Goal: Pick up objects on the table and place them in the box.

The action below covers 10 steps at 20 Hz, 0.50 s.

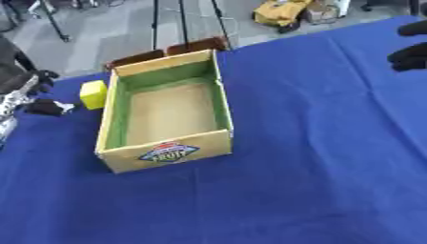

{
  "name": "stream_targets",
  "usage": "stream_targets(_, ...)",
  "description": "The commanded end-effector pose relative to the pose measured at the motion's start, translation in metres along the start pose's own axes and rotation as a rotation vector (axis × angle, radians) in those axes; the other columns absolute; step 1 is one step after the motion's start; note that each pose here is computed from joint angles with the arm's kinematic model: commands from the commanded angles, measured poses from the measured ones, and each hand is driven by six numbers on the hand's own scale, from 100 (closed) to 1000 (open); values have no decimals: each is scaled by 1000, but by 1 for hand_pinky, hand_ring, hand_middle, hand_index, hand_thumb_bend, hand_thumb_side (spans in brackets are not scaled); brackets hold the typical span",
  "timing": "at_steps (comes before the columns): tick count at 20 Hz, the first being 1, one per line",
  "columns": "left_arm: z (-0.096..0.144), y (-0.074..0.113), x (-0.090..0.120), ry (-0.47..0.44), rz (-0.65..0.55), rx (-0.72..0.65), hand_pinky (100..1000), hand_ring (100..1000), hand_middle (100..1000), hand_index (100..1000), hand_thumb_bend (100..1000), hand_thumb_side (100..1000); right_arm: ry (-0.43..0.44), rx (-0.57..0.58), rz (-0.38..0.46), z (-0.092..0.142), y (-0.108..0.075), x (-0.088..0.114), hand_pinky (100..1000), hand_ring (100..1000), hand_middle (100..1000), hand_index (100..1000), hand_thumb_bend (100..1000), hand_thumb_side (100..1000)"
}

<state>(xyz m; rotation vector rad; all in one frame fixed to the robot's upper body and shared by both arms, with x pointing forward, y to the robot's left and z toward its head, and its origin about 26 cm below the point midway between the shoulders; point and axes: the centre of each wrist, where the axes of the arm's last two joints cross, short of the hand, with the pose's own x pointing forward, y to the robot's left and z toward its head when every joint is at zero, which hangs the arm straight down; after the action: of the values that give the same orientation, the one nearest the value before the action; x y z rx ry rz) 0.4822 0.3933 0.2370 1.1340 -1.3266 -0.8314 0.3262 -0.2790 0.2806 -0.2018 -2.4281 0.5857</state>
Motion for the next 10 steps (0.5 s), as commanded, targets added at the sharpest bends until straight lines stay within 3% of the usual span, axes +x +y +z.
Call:
stream_targets(1, -2, 22, 9, -29, -37, 38, 793, 745, 745, 898, 535, 337, -31, 12, 16, -5, -6, 8, 678, 672, 756, 928, 420, 763)
stream_targets(10, -5, 15, 24, -67, -61, 20, 791, 735, 735, 898, 513, 328, -32, 18, 12, -6, -7, 6, 680, 672, 756, 929, 412, 765)
